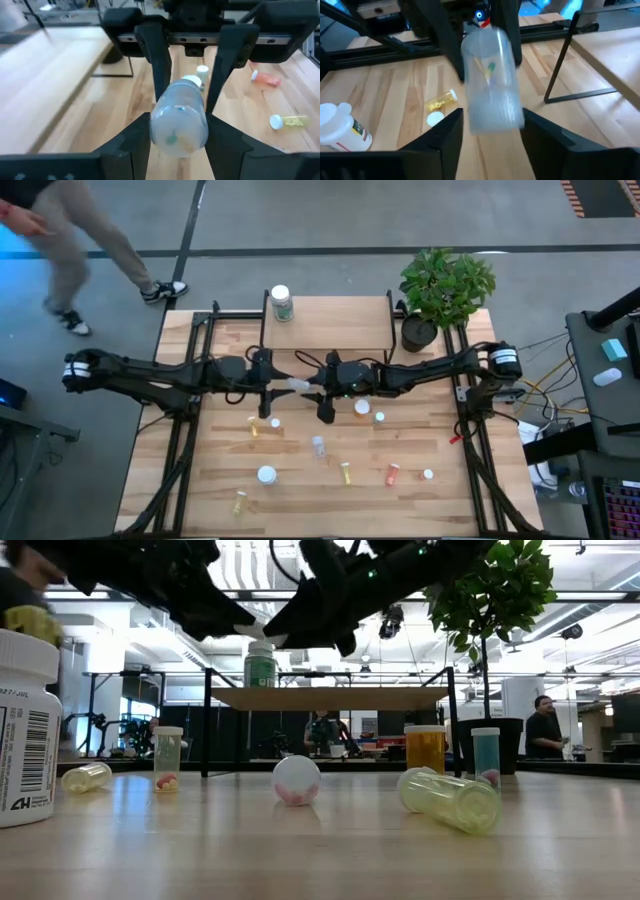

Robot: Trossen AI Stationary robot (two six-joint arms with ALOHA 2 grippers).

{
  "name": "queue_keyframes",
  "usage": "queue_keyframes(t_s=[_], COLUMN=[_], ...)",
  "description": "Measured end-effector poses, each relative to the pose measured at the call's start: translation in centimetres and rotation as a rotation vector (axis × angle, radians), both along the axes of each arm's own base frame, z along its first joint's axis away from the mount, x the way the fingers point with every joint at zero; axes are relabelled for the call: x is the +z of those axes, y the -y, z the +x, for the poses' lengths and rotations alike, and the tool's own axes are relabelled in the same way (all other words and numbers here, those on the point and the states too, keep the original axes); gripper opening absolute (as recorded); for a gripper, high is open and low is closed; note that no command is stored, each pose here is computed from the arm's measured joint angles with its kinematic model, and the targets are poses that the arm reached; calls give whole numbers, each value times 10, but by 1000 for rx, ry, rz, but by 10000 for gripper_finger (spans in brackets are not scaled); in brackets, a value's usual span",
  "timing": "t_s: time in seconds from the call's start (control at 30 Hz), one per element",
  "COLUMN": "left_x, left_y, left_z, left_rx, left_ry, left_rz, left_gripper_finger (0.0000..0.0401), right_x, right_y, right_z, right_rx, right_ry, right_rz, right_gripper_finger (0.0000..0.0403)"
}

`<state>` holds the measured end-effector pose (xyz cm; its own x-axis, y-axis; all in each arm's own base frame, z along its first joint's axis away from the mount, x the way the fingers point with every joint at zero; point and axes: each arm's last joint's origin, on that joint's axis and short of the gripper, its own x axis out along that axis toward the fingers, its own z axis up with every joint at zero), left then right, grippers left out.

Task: Pick and place medicine bottles onto shelf by color
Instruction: Put the transparent pill bottle on the shelf

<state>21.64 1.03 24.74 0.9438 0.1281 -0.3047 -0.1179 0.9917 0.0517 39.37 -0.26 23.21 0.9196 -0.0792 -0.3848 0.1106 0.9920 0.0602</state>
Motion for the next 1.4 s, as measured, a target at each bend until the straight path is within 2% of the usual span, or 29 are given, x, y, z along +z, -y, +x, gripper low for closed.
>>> queue_keyframes(t_s=[0.27, 0.43, 0.53, 0.7, 0.8, 0.93, 1.13, 1.4], left_x=[16, 18, 15, 7, 0, -3, -8, -9], left_y=[-1, -1, 0, 3, 3, 3, 2, 2], left_z=[-14, -23, -32, -43, -47, -45, -29, -15], left_rx=[47, 38, 18, -41, -44, -46, -46, -47], left_ry=[103, 248, 380, 645, 742, 813, 804, 845], left_rz=[36, 50, 46, 6, -8, -12, -14, -12], left_gripper_finger=[138, 138, 138, 138, 138, 138, 138, 138], right_x=[9, 5, 3, 6, 9, 8, 14, 17], right_y=[0, 3, 7, 6, 8, 8, 8, 9], right_z=[-4, -9, -17, -35, -41, -36, -26, -14], right_rx=[8, 6, -2, 21, 13, 12, 51, 59], right_ry=[22, 118, 234, 551, 694, 710, 734, 690], right_rz=[-21, -37, -21, -32, -29, -40, -54, -70], right_gripper_finger=[272, 296, 295, 287, 283, 282, 281, 281])
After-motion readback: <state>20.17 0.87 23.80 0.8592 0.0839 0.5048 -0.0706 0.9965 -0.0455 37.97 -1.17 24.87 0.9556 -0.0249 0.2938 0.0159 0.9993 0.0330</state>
